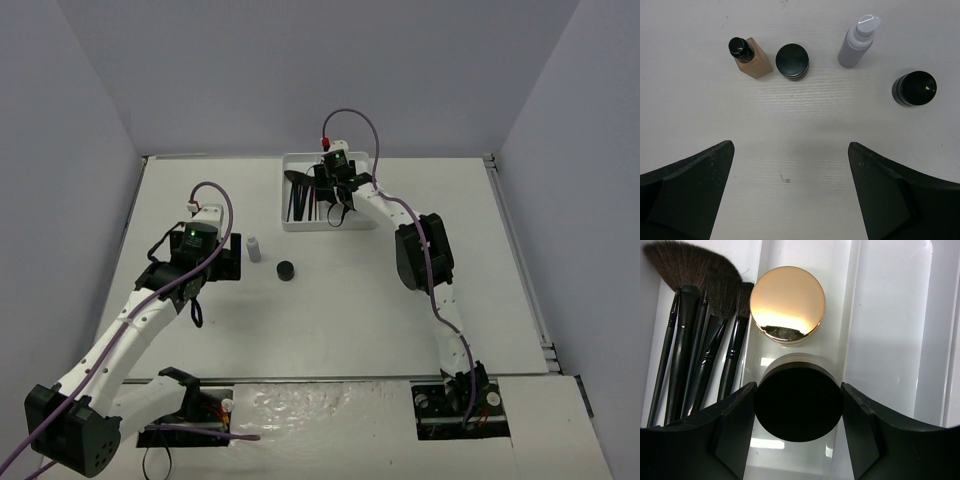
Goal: Organize the makeup
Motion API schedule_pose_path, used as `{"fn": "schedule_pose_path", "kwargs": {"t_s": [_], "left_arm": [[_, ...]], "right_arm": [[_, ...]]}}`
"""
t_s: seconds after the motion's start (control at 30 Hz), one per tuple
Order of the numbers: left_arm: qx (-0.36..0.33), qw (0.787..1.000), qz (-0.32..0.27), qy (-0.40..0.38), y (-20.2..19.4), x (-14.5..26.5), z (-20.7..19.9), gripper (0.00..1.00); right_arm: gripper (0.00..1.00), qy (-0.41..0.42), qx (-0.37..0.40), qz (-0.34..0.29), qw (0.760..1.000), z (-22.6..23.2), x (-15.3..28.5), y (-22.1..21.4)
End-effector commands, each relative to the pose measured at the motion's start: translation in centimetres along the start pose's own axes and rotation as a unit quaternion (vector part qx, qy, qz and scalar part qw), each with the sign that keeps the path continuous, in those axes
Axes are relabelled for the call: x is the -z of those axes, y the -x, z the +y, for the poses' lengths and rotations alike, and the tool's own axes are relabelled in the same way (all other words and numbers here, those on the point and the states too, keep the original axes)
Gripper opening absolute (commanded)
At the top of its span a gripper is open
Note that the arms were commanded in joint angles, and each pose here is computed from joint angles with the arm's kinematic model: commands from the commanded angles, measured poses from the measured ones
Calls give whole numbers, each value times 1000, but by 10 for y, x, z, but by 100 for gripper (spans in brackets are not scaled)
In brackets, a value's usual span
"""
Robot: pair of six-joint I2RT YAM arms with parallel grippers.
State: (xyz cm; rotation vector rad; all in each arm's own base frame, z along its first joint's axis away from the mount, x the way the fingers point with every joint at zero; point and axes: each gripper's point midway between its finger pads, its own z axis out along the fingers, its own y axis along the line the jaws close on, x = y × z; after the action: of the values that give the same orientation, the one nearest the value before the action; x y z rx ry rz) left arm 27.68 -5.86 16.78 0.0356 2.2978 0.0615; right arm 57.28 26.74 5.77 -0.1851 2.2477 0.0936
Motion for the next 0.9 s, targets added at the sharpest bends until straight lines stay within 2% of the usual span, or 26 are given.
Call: {"fn": "schedule_pose_path", "kwargs": {"t_s": [0.0, 0.17, 0.23, 0.27, 0.37, 0.4, 0.5, 0.53, 0.77, 0.87], "left_arm": [[9, 999, -39, 6, 29, 9, 3, 97], [8, 999, -40, 1, 29, 8, 1, 97], [8, 999, -40, 0, 29, 8, 1, 97], [8, 999, -39, -1, 29, 8, 0, 97], [8, 999, -40, -3, 29, 9, 0, 97], [9, 999, -40, -3, 29, 9, 0, 97], [8, 999, -41, -3, 29, 10, 0, 97], [9, 999, -42, -3, 29, 11, 0, 97], [11, 999, -48, -2, 30, 14, 2, 97], [13, 999, -51, -2, 32, 15, 2, 97]], "right_arm": [[1, -4, -7, -33, 999, -7, 28, 32], [6, -5, 5, -22, 1000, -11, 33, 22], [11, -4, 8, -18, 1000, -10, 32, 19], [14, -3, 9, -17, 1000, -10, 30, 17], [34, 2, 10, -15, 1000, -7, 25, 16], [37, 2, 10, -14, 1000, -7, 24, 16], [60, 4, 9, -18, 1000, -5, 22, 19], [65, 5, 9, -20, 1000, -5, 22, 20], [85, 18, 9, -50, 999, 0, 45, 51], [86, 39, 12, -60, 997, 8, 68, 61]]}}
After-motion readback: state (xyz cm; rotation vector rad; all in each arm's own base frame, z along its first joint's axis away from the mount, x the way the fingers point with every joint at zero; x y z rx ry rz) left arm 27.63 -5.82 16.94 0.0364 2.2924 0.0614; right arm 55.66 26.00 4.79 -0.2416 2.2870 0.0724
